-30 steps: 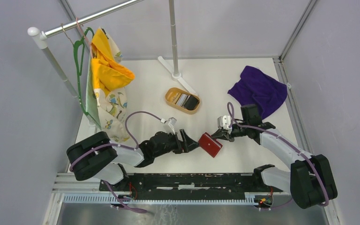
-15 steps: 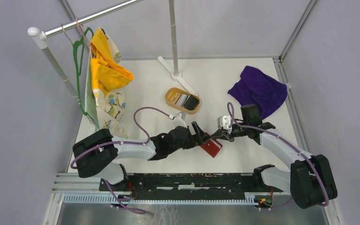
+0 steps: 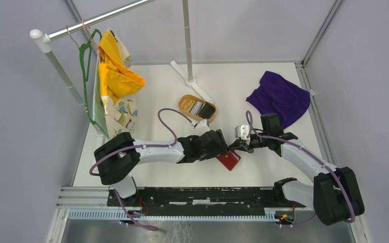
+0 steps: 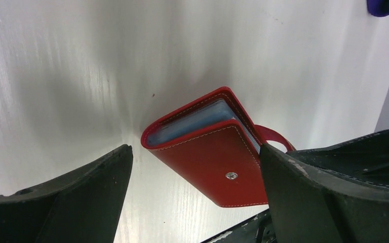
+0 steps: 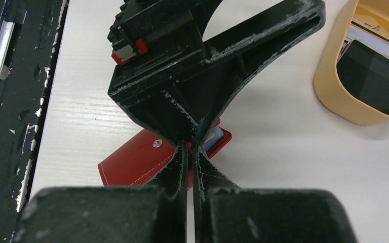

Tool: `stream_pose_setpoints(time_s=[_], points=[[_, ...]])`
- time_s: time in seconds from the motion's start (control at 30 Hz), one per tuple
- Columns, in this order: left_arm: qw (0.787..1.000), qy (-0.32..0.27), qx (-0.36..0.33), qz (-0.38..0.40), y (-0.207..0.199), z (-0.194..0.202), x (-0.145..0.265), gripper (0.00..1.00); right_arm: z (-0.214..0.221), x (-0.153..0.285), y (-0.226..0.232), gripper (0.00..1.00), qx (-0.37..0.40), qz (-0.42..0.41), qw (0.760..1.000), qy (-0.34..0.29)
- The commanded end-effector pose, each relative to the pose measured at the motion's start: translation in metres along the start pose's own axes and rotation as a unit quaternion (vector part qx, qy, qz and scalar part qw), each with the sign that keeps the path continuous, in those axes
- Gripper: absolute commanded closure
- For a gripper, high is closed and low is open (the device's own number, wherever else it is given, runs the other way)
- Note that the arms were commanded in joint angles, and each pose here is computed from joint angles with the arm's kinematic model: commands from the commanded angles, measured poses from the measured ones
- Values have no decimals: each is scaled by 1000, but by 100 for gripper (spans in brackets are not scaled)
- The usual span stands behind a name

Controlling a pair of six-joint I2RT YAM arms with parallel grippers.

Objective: Put the credit cards into the card holder
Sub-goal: Open the card holder at the center of the board.

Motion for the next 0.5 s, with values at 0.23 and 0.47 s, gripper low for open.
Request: stream_pose_setpoints(time_s=[0.23, 0.47], points=[[999, 5, -6, -41, -2, 0, 4, 3, -12, 1, -1, 100, 32, -5, 999, -20], [999, 13, -21, -44, 1, 2, 5, 23, -15, 3, -2, 100, 45, 3, 999, -16]])
Point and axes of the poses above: each gripper's point midway between its finger pads, its own x axis back along the fingers, its own y axis along the line the jaws close on, z = x × y, the point moved 9 cm from there along x, back along the fingers, and after that the axes turned 14 degrees about -x, right-handed, at the moved point
